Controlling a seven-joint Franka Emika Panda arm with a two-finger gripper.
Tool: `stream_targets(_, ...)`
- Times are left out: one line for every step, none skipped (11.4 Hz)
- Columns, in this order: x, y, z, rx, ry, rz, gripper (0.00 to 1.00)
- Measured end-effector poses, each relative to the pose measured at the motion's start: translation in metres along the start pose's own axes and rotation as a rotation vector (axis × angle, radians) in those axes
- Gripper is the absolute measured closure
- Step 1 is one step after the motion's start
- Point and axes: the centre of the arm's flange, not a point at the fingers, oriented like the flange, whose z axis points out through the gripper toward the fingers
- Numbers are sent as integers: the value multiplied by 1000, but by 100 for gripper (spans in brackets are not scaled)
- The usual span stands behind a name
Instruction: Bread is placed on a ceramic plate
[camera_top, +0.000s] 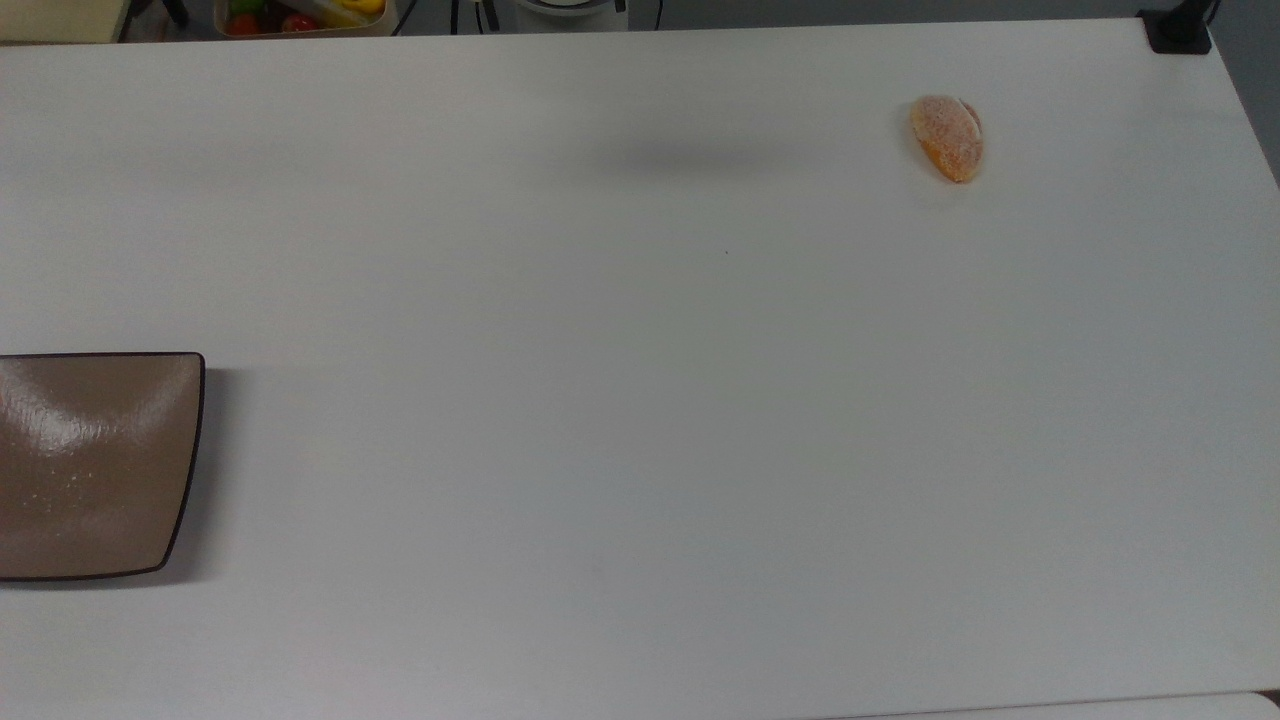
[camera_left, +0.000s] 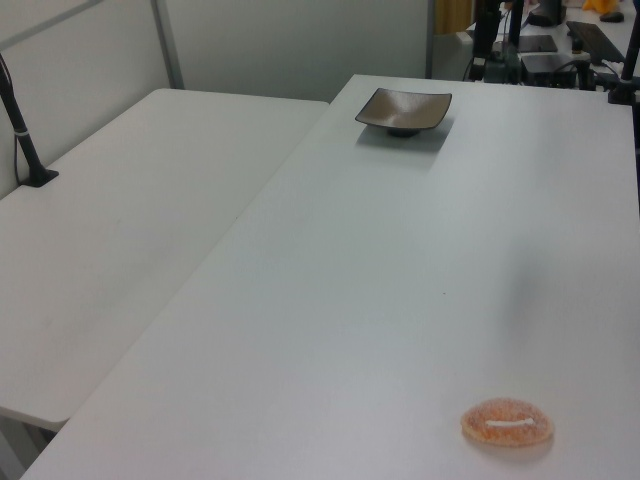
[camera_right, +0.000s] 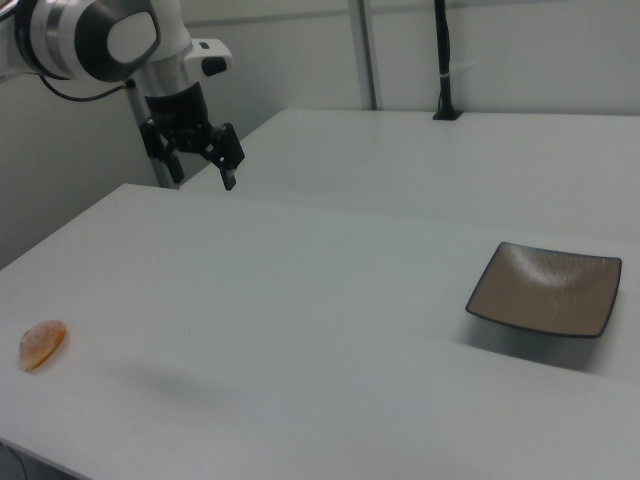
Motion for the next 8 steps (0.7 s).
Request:
stream_targets(0, -4, 2, 1, -3, -6, 0)
stream_targets(0, -4, 2, 1, -5, -6, 0)
stream_targets(0, -4, 4, 1, -8, -6, 0)
stream_targets(0, -3, 5, 1, -10, -6, 0)
stream_targets(0, -3, 6, 2, -12, -6, 0)
stream_targets(1, -3, 9, 2, -17, -4, 0)
stream_targets(2, -3, 12, 2, -22, 2, 0)
stream_targets(3, -2, 14, 2, -26, 6, 0)
